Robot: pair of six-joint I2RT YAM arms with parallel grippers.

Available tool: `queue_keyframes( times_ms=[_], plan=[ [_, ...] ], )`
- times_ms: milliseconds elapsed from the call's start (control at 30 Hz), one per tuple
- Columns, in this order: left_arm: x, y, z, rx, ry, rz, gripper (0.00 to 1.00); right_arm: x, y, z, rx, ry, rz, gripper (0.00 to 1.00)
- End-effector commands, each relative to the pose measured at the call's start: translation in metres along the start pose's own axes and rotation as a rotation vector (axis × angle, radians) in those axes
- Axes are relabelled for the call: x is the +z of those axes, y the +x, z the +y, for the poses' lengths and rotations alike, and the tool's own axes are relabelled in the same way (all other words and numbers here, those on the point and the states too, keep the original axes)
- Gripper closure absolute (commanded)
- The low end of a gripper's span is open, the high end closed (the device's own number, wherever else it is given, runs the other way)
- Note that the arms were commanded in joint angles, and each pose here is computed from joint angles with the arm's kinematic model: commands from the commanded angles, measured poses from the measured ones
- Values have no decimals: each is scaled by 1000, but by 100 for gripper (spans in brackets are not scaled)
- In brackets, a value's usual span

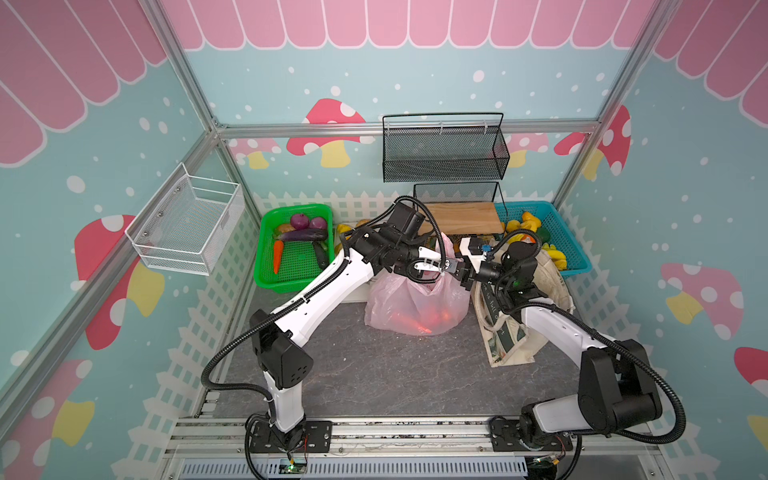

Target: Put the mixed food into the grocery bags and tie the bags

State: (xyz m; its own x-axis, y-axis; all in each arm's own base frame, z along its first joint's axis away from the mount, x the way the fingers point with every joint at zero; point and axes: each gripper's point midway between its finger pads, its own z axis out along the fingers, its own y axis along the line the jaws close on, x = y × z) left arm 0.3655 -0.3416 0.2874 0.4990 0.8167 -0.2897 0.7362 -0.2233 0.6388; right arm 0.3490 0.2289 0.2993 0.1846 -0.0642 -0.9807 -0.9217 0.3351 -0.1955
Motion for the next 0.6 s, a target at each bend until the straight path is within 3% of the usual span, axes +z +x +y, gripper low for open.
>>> queue_keyframes(
  times_ms=[0,267,367,567],
  plan=[
    [-10,-10,3,5,-6,-27,98,-2,-5,-9,-34,40,-3,97],
    [-47,-22,14,-294,-19,-257,45,-7,-3,-4,-29,49,-3,100],
    [-56,-37,17,-382,16,-369,35,-8,-3,1,-32,33,-13,100],
    [-70,-70,42,-535,99,-600,28,-8,-2,6,-31,12,-24,100]
  ],
)
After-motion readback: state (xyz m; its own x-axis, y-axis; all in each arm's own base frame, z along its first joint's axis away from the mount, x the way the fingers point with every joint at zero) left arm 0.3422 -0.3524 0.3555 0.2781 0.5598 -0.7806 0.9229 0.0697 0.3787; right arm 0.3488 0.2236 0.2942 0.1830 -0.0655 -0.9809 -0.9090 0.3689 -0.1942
